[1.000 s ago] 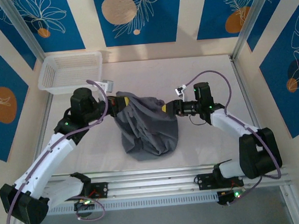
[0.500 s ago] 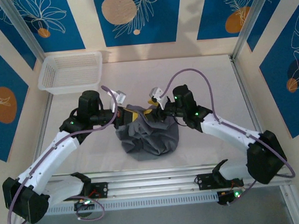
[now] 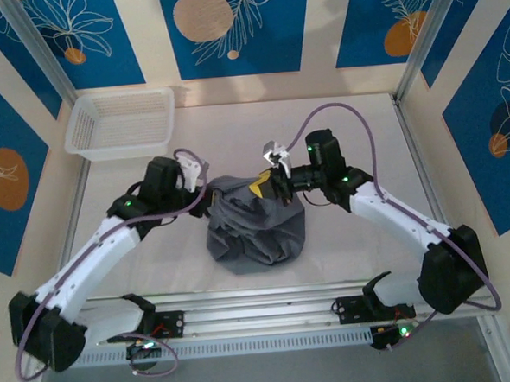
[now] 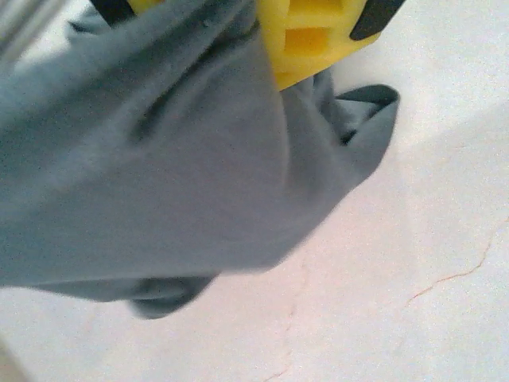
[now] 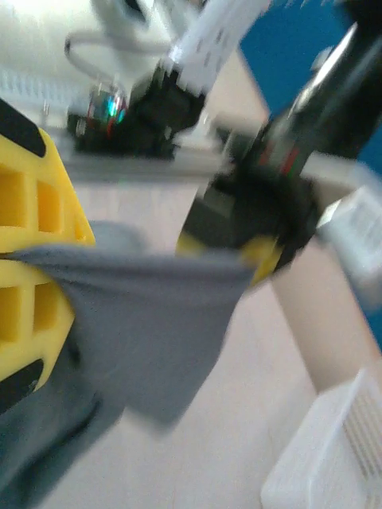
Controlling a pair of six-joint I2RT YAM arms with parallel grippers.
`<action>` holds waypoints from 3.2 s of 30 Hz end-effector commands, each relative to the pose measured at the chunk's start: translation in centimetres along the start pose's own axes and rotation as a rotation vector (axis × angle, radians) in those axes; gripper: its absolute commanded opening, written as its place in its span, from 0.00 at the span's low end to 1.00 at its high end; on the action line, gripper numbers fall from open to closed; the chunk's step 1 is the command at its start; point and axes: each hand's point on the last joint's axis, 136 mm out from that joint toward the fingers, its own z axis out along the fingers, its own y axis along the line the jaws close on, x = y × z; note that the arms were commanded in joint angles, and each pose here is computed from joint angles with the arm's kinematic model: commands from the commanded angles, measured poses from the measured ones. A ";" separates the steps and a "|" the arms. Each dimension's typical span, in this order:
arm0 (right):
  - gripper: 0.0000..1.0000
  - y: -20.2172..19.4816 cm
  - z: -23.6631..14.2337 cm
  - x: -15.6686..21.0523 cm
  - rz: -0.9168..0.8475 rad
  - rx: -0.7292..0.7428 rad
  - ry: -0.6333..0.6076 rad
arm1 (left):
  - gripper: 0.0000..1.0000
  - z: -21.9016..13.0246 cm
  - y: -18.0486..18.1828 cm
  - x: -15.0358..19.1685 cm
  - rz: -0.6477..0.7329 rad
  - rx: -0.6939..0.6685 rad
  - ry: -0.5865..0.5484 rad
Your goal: Fold the inside-out t-shirt
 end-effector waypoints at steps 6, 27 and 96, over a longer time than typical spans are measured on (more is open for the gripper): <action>0.00 3.7 -2.6 -4.7 0.269 -0.179 -0.053 | 0.51 4.3 0.9 -5.1 -0.024 -0.014 -0.064; 0.00 -5.3 -5.1 -5.7 0.490 0.235 -0.193 | 0.44 -0.8 -15.4 -7.0 -0.082 0.631 -0.225; 0.60 -6.3 -6.6 -6.6 -0.164 1.058 -0.408 | 0.06 -2.2 -15.4 -14.2 -0.378 0.549 -0.237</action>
